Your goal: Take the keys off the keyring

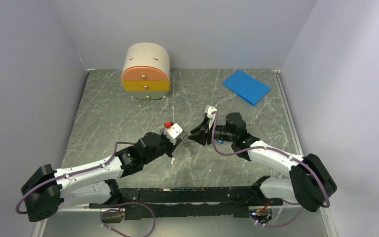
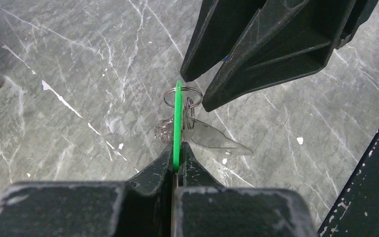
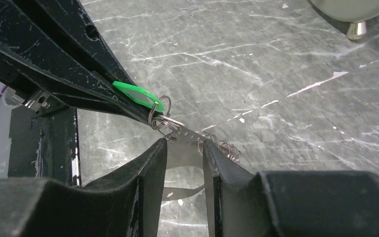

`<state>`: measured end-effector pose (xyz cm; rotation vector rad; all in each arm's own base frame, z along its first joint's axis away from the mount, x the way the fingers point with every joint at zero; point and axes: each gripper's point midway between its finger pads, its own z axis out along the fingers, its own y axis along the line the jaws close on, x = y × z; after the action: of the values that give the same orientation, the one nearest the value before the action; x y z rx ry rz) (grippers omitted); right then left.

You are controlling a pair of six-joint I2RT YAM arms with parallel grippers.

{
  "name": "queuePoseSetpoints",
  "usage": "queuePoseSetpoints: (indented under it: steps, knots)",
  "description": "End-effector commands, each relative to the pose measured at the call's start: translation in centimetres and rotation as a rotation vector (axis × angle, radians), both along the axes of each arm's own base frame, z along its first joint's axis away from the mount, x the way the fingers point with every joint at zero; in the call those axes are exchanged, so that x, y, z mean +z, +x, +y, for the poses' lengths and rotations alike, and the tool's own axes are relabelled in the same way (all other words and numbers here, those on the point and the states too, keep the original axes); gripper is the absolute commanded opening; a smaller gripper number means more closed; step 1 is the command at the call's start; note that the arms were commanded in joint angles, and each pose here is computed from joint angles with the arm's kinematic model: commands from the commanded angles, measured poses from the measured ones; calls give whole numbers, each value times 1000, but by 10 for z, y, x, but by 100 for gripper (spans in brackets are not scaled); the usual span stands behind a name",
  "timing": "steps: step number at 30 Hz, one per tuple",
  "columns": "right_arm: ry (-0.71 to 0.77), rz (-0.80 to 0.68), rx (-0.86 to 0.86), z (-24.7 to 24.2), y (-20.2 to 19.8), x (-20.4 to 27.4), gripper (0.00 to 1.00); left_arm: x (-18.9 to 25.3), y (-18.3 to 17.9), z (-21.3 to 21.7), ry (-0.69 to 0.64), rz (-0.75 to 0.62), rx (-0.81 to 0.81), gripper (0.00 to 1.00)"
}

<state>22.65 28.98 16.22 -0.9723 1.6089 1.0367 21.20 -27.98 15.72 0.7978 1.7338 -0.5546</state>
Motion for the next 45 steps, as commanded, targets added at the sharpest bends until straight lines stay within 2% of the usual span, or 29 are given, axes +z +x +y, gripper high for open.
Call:
queuePoseSetpoints:
  steps: [1,7,12,21,24,28,31,34,43,45]
  knots:
    - [71,-111,108,15,-7,25,36,29,2,-11,-68,-40,-28,3]
    - [63,-90,140,21,-9,16,35,33,-1,-13,-85,-44,-48,3]
    - [68,-97,138,23,-7,16,30,36,-4,-13,-100,-50,-66,3]
    - [89,-113,127,24,-3,22,29,36,-10,-14,-108,-46,-94,3]
    - [102,-123,118,23,-2,27,31,35,-10,-12,-99,-41,-87,3]
    - [127,-125,128,22,-3,33,39,33,-8,-8,-89,-41,-70,3]
    - [132,-115,138,23,-4,34,39,33,-8,-8,-89,-42,-70,2]
    - [133,-115,145,23,-5,34,36,33,-8,-7,-86,-41,-65,3]
    - [120,-95,148,17,-6,28,5,30,-2,3,-71,-48,-6,3]
    - [116,-89,145,14,-5,26,3,28,1,8,-68,-54,23,3]
